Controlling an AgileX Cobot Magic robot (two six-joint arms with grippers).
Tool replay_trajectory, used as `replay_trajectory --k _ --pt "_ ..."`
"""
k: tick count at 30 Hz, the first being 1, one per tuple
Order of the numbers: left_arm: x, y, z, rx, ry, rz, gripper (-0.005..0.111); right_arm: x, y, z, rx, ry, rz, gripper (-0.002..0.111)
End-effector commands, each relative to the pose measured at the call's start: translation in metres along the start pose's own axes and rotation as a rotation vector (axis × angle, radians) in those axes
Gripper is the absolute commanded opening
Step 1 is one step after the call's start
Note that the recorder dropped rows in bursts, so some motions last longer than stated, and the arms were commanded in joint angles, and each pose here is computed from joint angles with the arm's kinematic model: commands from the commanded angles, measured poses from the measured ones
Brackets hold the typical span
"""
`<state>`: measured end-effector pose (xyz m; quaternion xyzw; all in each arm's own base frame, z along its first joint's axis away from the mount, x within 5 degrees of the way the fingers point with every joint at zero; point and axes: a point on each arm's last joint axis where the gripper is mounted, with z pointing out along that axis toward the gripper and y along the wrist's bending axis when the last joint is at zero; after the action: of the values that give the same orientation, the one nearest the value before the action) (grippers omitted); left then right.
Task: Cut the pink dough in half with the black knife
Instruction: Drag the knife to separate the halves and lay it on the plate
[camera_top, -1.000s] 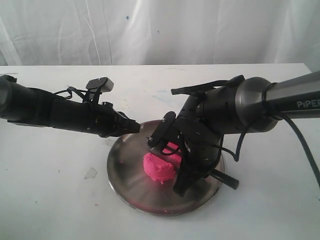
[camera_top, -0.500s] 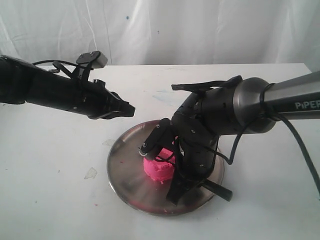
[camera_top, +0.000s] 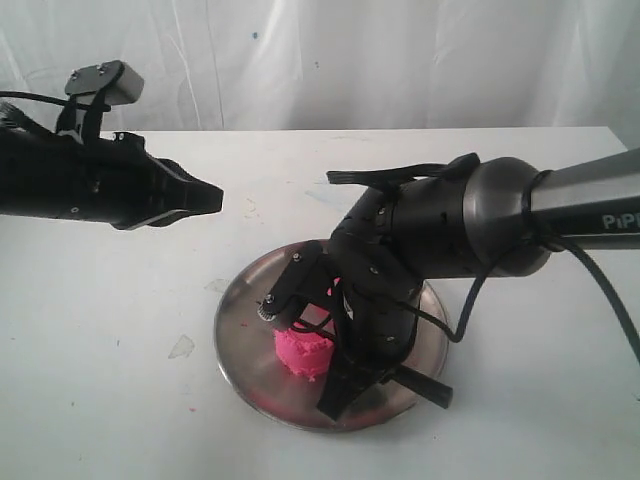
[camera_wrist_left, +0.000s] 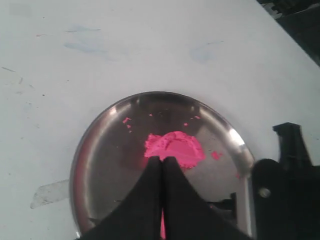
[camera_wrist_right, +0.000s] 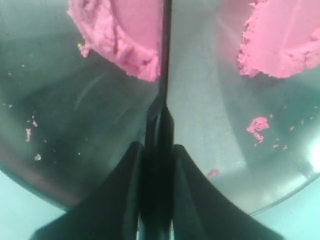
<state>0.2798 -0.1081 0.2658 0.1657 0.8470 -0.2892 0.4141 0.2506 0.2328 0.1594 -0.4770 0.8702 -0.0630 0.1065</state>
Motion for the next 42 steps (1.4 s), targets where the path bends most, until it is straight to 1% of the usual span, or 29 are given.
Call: replay_trajectory --k 1,5,8,10,13,18,22,25,32,39,41,42 --pt "0.006 -0.019 -0.024 0.076 -0.029 -0.025 0.0 -0.009 -0.002 -0.008 0.002 -0.089 0.044 0.0" --pt "0.016 -0.025 -0.042 0.05 -0.059 -0.014 0.0 -0.015 -0.004 -0.012 0.003 -0.115 0.055 0.0" --pt "0.029 -0.032 -0.058 0.049 -0.08 -0.012 0.0 -0.015 -0.006 -0.012 -0.005 -0.12 0.075 0.0" --pt "0.038 -0.036 -0.067 0.054 -0.098 -0.02 0.0 -0.014 -0.012 -0.01 -0.017 -0.118 0.111 0.0" --pt "0.046 -0.045 -0.084 0.068 -0.136 0.002 0.0 -0.01 -0.024 -0.008 -0.044 -0.119 0.169 0.0" --pt "0.053 -0.057 -0.105 0.09 -0.198 0.036 0.0 -0.004 -0.03 -0.006 -0.202 -0.118 0.201 0.0" --pt "0.053 -0.063 -0.117 0.097 -0.246 0.06 0.0 0.0 -0.035 -0.005 -0.259 -0.109 0.218 0.0" --pt "0.053 -0.065 -0.12 0.102 -0.259 0.051 0.0 0.001 -0.039 -0.005 -0.284 -0.116 0.22 0.0" --pt "0.056 -0.071 -0.12 0.167 -0.231 0.058 0.0 0.007 -0.044 0.002 -0.299 -0.073 0.233 0.0" --pt "0.056 -0.071 -0.12 0.171 -0.229 0.059 0.0 0.006 -0.041 0.014 -0.328 -0.051 0.223 0.0" --pt "0.056 -0.071 -0.12 0.172 -0.229 0.054 0.0 0.007 -0.04 0.019 -0.333 -0.036 0.224 0.003" --pt "0.056 -0.071 -0.12 0.172 -0.228 0.052 0.0 0.007 -0.04 0.021 -0.335 -0.031 0.224 0.006"
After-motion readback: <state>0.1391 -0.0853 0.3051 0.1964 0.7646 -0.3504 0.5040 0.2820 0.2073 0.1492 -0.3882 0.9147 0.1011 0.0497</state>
